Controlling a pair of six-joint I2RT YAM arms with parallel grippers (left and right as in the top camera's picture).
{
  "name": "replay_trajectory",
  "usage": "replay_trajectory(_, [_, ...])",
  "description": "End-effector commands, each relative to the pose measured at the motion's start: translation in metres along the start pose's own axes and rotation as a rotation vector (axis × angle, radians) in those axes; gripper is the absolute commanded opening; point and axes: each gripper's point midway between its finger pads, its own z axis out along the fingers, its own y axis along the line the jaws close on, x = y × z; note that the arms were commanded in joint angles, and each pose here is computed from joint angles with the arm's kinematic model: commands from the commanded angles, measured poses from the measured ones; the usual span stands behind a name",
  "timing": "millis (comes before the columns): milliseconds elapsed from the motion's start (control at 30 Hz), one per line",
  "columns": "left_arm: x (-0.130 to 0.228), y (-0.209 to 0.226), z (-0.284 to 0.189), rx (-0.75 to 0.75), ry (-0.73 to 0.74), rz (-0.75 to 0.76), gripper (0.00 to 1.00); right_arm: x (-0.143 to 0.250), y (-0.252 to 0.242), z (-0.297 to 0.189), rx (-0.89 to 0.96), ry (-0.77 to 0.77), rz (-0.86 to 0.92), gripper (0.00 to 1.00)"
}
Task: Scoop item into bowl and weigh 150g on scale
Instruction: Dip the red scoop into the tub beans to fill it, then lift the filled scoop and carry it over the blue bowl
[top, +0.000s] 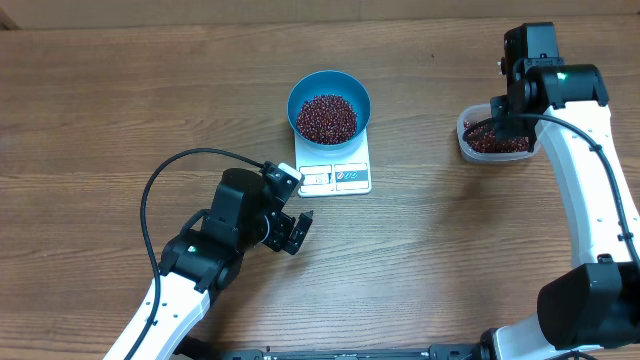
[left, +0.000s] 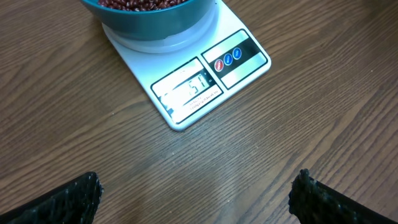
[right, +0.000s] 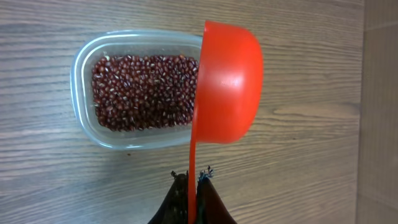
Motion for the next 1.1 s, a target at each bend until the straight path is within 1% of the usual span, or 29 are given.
replay_trajectory(0, [0.002, 0.002, 0.001, -0.008, 0.007, -0.013, 0.99, -0.010, 0.009, -0.006, -0.061, -0.038, 0.023, 0.04])
replay_trajectory(167, [0.002, 0.002, 0.001, -0.008, 0.007, -0.013, 0.99, -0.034, 0.047, -0.030, -0.280, -0.140, -0.028, 0.04])
replay_trajectory(367, [0.002, 0.002, 0.001, -0.008, 0.007, -0.013, 0.99, -0.066, 0.119, -0.070, -0.532, -0.319, -0.136, 0.04])
replay_trajectory(533, [0.002, 0.002, 0.001, -0.008, 0.007, -0.013, 1.00, -0.080, 0.160, -0.092, -0.608, -0.409, -0.205, 0.04])
replay_trajectory(667, [0.002, 0.002, 0.001, -0.008, 0.007, -0.013, 0.99, -0.080, 0.193, -0.095, -0.637, -0.417, -0.263, 0.04])
replay_trajectory(800, [0.002, 0.002, 0.001, -0.008, 0.008, -0.013, 1.00, -0.073, 0.224, -0.081, -0.656, -0.373, -0.315, 0.04])
replay_trajectory(1067, [0.002, 0.002, 0.001, -0.008, 0.008, -0.013, 0.99, -0.065, 0.262, -0.065, -0.676, -0.337, -0.385, 0.04])
